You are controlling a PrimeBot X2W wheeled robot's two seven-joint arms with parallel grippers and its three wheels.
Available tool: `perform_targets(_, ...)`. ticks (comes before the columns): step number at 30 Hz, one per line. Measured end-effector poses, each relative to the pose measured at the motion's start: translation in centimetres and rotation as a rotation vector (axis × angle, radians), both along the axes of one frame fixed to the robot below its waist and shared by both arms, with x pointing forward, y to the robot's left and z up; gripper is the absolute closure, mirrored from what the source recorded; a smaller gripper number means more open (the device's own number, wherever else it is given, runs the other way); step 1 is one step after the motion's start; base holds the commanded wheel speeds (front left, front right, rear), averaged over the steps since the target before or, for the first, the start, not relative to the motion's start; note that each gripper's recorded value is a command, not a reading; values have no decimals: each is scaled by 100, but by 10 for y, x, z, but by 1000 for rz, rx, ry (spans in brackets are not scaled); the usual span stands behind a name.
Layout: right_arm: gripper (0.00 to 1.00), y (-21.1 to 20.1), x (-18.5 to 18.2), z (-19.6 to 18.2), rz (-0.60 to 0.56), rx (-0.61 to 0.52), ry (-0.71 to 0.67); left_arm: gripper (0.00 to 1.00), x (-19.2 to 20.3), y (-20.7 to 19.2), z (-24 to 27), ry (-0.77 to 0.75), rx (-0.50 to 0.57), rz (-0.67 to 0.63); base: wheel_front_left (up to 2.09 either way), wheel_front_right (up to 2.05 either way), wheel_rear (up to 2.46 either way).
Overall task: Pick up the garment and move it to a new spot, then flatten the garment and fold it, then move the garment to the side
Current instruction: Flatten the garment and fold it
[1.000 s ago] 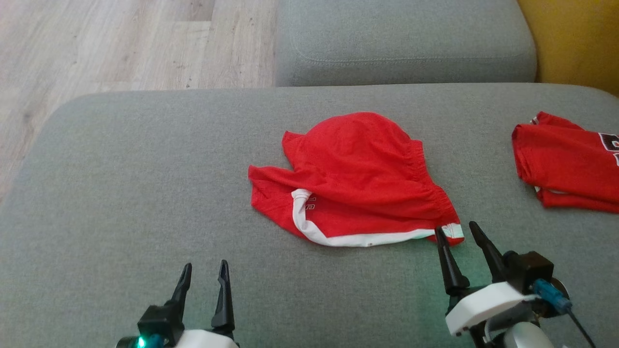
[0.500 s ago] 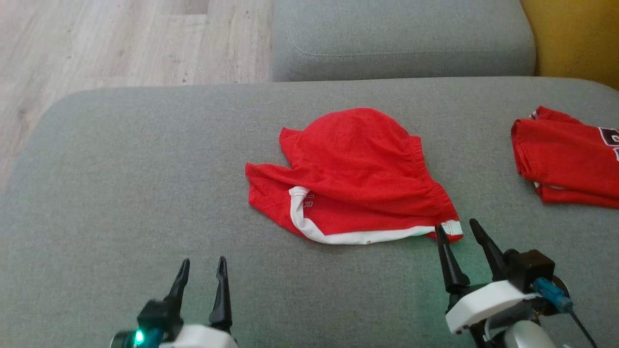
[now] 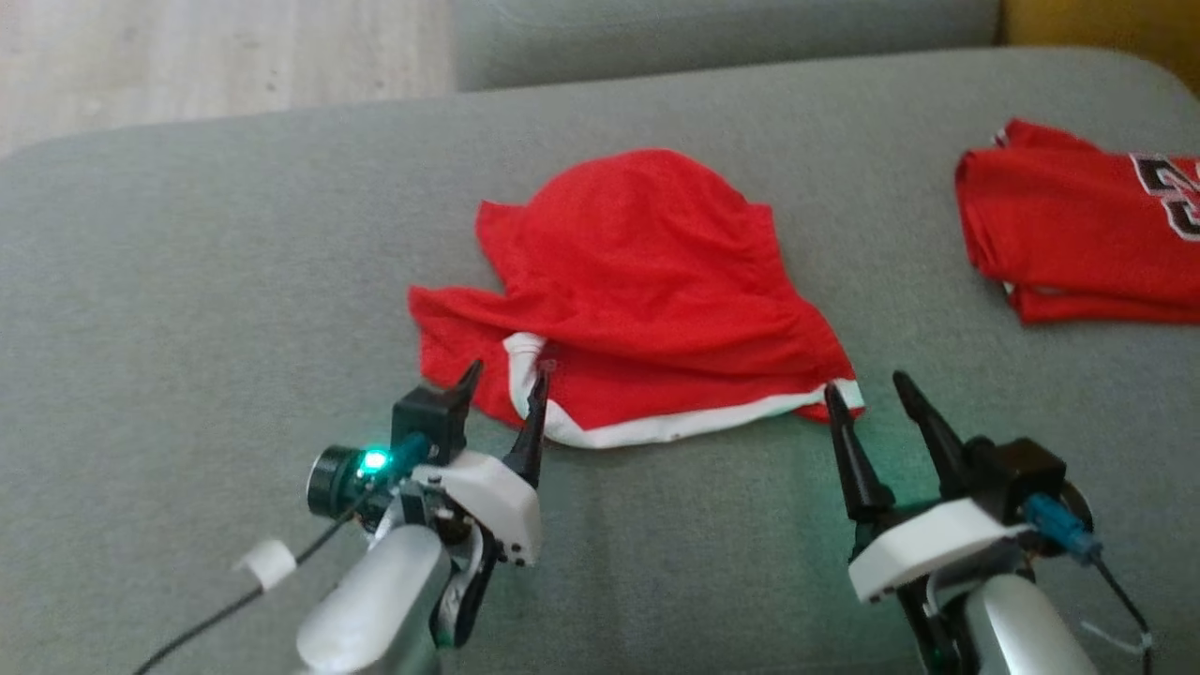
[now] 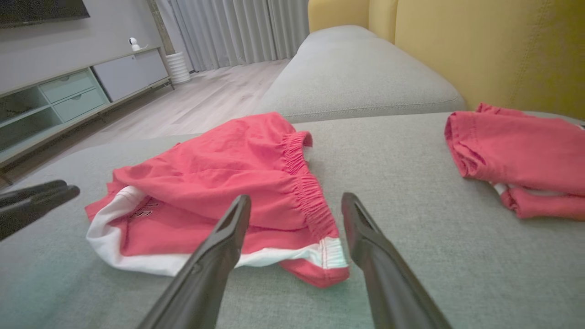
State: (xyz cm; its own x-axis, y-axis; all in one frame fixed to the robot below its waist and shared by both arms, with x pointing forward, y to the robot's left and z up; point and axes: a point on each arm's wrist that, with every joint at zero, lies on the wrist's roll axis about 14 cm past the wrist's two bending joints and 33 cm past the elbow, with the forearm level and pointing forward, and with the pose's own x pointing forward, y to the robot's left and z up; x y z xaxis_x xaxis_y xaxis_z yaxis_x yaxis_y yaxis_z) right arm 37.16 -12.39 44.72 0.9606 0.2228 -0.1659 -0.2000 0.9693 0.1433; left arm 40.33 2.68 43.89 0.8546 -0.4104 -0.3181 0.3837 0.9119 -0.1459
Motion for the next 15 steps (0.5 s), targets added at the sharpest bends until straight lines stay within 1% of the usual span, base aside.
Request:
perform_targets(4, 0, -12, 6, -3, -36, -6, 8, 0, 13, -7, -25, 73, 47, -28, 0, 0, 0)
perform_targets(10, 0, -29, 1, -17, -87, -14, 47, 0, 29, -13, -50, 139, 109, -39, 0, 0, 0)
perform_targets(11, 0, -31, 1, -19, -92, -15, 51, 2, 31, -14, -52, 144, 114, -37, 0, 0, 0)
perform_targets(12, 0, -32, 1, -19, -96, -16, 54, 33, 33, -14, -53, 146, 119, -31, 0, 0, 0)
perform_targets(13, 0, -33, 1, -19, -98, -17, 54, 65, 34, -13, -53, 141, 120, -20, 0, 0, 0)
perform_targets(14, 0, -34, 2, -18, -99, -17, 50, 92, 35, -11, -54, 139, 124, -10, 0, 0, 0)
perform_targets(15, 0, -34, 3, -16, -100, -16, 40, 100, 36, -9, -53, 137, 122, 3, 0, 0, 0)
